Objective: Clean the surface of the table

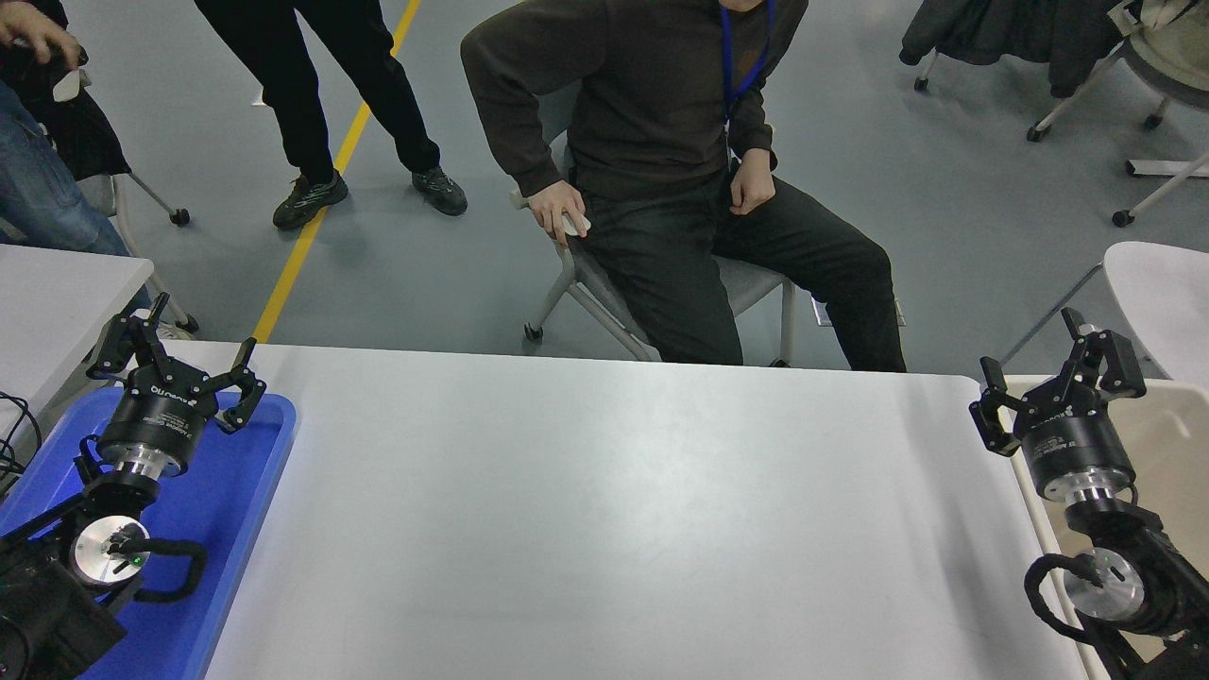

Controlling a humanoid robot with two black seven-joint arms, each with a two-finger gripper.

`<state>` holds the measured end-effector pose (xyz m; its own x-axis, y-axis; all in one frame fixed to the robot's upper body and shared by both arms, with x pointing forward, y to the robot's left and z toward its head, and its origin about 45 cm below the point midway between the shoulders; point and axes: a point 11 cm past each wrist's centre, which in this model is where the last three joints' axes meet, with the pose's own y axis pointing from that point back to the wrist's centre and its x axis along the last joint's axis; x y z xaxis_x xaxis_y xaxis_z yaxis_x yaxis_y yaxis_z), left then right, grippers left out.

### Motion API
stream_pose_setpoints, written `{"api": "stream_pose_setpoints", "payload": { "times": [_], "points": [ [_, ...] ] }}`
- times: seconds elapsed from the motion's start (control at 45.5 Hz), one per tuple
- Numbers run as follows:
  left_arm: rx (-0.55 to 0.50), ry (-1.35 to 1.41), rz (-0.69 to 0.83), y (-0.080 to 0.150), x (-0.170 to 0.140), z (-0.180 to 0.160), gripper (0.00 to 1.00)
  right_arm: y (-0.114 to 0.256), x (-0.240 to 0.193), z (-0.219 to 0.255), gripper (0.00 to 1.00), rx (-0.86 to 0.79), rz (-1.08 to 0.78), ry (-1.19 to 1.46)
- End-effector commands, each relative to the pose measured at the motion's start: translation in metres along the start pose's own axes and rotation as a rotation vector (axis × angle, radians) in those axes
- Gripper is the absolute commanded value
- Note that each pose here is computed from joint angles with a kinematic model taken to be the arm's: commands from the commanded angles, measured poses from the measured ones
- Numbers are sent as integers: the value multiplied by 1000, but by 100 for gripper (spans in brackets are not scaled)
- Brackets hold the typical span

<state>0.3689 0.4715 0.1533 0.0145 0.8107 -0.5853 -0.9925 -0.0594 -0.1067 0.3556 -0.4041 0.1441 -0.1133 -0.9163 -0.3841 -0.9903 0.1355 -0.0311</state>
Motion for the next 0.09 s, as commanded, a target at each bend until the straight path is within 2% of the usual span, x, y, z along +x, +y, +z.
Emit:
{"api": "stream_pose_setpoints", "payload": {
  "times": [0.0, 0.066],
  "points": [
    [0, 0, 0, 0, 0, 0, 100, 4, -5, 13, 99, -29, -14, 5],
    [0, 0, 0, 0, 0, 0, 100, 4, -5, 12, 99, -26, -11, 5]
  ]
}}
